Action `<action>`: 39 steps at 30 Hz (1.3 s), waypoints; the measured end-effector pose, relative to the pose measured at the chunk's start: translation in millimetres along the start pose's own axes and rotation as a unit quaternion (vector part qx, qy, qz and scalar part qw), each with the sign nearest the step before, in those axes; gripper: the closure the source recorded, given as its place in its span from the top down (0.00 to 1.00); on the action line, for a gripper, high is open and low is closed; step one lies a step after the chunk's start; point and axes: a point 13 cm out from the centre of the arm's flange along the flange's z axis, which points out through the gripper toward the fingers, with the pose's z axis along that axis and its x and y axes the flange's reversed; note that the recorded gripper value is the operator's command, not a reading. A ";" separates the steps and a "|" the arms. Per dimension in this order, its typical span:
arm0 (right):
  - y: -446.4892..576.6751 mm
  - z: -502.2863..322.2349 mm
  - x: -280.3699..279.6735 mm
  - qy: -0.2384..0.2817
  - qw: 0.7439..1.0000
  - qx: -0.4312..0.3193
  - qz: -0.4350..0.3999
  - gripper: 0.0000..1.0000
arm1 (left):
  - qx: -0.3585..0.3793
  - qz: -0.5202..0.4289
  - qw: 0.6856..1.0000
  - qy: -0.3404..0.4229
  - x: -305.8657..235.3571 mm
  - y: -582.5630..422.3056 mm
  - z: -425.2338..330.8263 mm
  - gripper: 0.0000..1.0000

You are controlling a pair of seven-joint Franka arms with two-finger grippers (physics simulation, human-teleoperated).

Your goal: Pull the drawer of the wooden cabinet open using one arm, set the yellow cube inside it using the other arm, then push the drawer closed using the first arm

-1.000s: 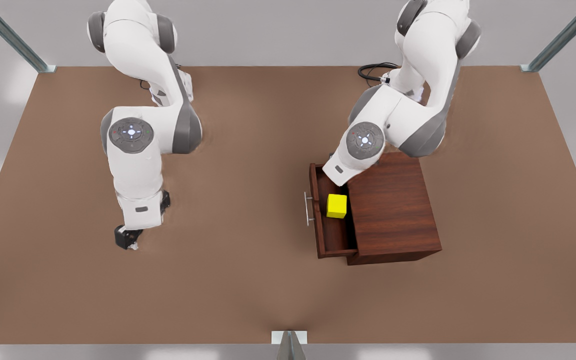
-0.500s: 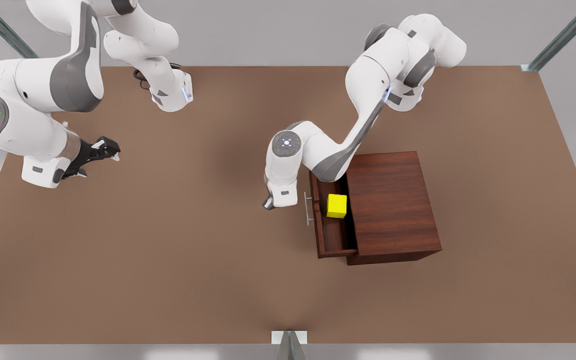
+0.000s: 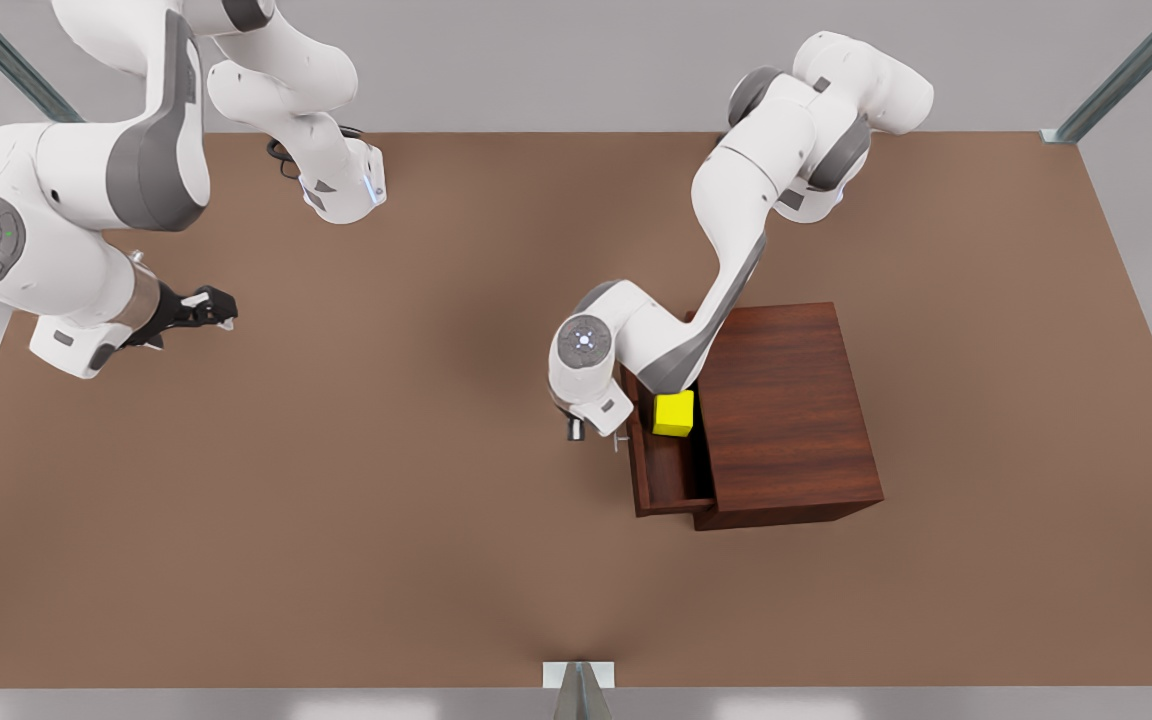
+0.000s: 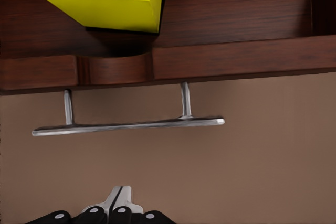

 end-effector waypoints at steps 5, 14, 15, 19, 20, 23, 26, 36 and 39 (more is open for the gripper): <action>2.9 9.5 -5.2 0.010 1.000 0.002 0.012 1.00 | -0.037 -0.024 0.999 -0.009 -26.9 -2.3 8.5 0.21; 1.9 15.7 -7.4 0.017 0.999 0.002 0.031 1.00 | -0.081 -0.020 0.996 -0.014 -59.0 -1.8 12.5 0.21; 2.0 16.1 -7.3 0.018 0.999 0.002 0.033 1.00 | -0.084 -0.019 0.996 -0.015 -62.1 -1.3 10.3 0.21; 2.3 17.2 -5.2 0.023 0.999 0.002 0.039 1.00 | -0.094 -0.027 0.995 -0.021 -91.2 -12.7 -7.3 0.21; 2.3 17.3 -4.7 0.024 0.999 0.002 0.040 1.00 | -0.098 -0.031 0.994 -0.023 -101.7 -17.3 -9.6 0.21; 2.5 17.7 -3.7 0.026 0.999 0.002 0.043 1.00 | -0.111 -0.043 0.992 -0.030 -132.8 -27.8 -10.6 0.21; 2.7 17.9 -3.0 0.028 0.999 0.001 0.046 1.00 | -0.121 -0.047 0.991 -0.035 -153.5 -32.6 -10.6 0.21; -1.3 22.7 -4.5 0.033 0.998 0.002 0.056 1.00 | -0.140 -0.018 0.989 -0.054 -164.1 -22.5 -17.7 0.21; -7.5 21.4 -5.1 0.030 0.998 0.002 0.062 1.00 | -0.098 -0.041 0.994 0.005 -174.0 -57.6 -95.6 1.00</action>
